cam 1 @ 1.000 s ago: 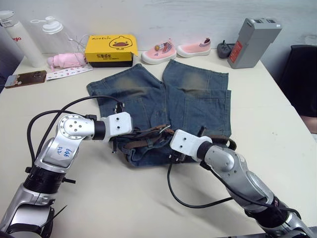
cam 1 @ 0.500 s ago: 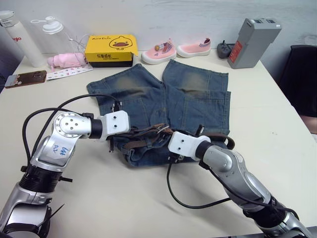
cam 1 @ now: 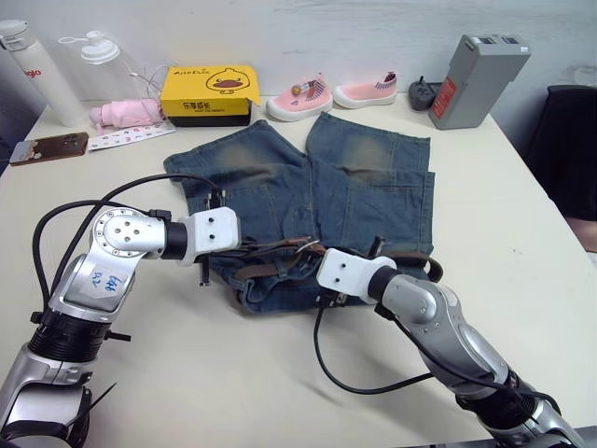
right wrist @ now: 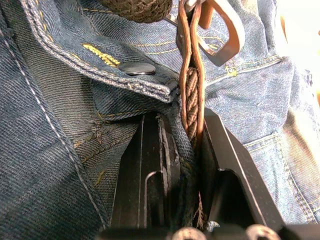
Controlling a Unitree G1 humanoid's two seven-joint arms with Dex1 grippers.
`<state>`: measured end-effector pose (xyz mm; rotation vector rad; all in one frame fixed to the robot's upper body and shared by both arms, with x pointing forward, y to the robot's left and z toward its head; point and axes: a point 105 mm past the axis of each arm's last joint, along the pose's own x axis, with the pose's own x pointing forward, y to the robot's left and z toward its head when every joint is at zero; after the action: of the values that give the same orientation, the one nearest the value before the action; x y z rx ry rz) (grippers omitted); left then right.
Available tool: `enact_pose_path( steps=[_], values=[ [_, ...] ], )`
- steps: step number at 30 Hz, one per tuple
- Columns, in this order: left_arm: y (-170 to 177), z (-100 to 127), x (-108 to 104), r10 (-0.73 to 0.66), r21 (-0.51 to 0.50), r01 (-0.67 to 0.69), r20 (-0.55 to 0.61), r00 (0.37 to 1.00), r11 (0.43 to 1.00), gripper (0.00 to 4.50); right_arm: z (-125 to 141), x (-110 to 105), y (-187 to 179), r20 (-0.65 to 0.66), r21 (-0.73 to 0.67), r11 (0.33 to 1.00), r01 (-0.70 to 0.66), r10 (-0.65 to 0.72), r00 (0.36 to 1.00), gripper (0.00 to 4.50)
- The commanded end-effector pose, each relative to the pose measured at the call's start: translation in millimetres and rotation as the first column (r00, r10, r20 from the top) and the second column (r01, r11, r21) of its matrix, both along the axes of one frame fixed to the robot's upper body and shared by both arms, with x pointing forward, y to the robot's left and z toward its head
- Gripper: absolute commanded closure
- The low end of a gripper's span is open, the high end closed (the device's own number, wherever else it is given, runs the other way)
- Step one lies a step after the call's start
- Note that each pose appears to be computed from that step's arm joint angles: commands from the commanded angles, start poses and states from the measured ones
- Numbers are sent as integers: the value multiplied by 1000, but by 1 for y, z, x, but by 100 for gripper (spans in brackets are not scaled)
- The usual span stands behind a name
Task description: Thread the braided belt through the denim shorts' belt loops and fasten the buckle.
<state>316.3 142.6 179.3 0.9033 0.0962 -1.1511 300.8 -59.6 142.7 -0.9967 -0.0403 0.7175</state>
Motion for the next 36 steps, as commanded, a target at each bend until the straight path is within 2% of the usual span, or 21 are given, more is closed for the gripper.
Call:
enact_pose_path(
  steps=[1, 17, 26, 31, 36],
  values=[
    [-1, 9, -2, -44, 23, 43, 34, 998, 999, 450, 14, -1, 3, 76, -18, 999, -36, 38, 996, 434],
    [4, 21, 12, -133, 127, 123, 78, 988, 984, 450, 15, -1, 5, 119, -75, 994, -80, 89, 989, 434],
    [-19, 18, 12, -204, 122, 192, 88, 975, 974, 450, 19, -2, 10, 145, -89, 990, -108, 120, 982, 434],
    [-25, 16, 18, -195, 117, 183, 104, 975, 976, 450, 20, -3, 12, 146, -84, 990, -113, 125, 981, 434],
    [-44, -3, 16, -199, 42, 196, 75, 977, 980, 450, 16, -5, 12, 119, -77, 990, -119, 127, 985, 434]
  ],
)
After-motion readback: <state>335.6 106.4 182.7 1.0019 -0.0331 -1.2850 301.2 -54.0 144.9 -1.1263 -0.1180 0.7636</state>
